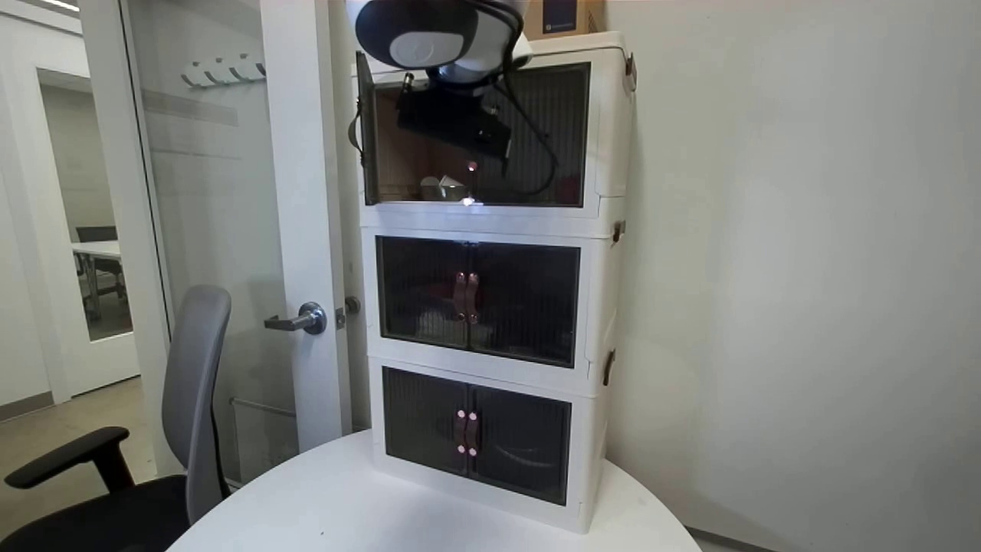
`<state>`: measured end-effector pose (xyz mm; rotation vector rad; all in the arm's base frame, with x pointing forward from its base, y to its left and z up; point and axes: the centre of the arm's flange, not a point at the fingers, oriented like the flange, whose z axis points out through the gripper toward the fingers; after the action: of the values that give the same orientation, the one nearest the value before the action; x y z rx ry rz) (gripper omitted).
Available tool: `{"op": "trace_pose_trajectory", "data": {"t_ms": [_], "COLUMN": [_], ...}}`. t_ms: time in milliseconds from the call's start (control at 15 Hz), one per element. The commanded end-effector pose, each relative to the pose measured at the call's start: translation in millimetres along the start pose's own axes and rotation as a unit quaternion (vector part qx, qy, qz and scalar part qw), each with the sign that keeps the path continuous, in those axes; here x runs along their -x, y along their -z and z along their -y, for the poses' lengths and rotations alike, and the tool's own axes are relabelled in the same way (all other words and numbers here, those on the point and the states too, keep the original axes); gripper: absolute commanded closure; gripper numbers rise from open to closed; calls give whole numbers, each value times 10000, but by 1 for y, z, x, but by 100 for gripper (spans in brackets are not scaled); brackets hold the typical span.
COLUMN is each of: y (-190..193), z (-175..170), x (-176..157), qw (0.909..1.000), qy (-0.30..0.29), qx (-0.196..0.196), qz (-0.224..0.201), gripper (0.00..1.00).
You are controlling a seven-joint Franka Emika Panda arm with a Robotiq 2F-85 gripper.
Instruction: Open the doors of the topmost shelf
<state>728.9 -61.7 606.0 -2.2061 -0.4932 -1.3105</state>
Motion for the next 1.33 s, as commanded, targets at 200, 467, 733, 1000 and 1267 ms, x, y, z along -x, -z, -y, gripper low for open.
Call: {"op": "trace_pose_trajectory", "data": {"t_ms": [200,467,733,1000,1267], "y": [25,45,78,118,153], "z": [27,37,49,70,88], "x": [9,18,32,41,56], "qw": [9998,9992,9963,9882,9666], "qy": [-201,-289,-456,-580,-772], "qx": [42,282,715,1345,2389], "qz": [13,-10,-157,-441,-517], "gripper": [0,0,0,0,0]}}
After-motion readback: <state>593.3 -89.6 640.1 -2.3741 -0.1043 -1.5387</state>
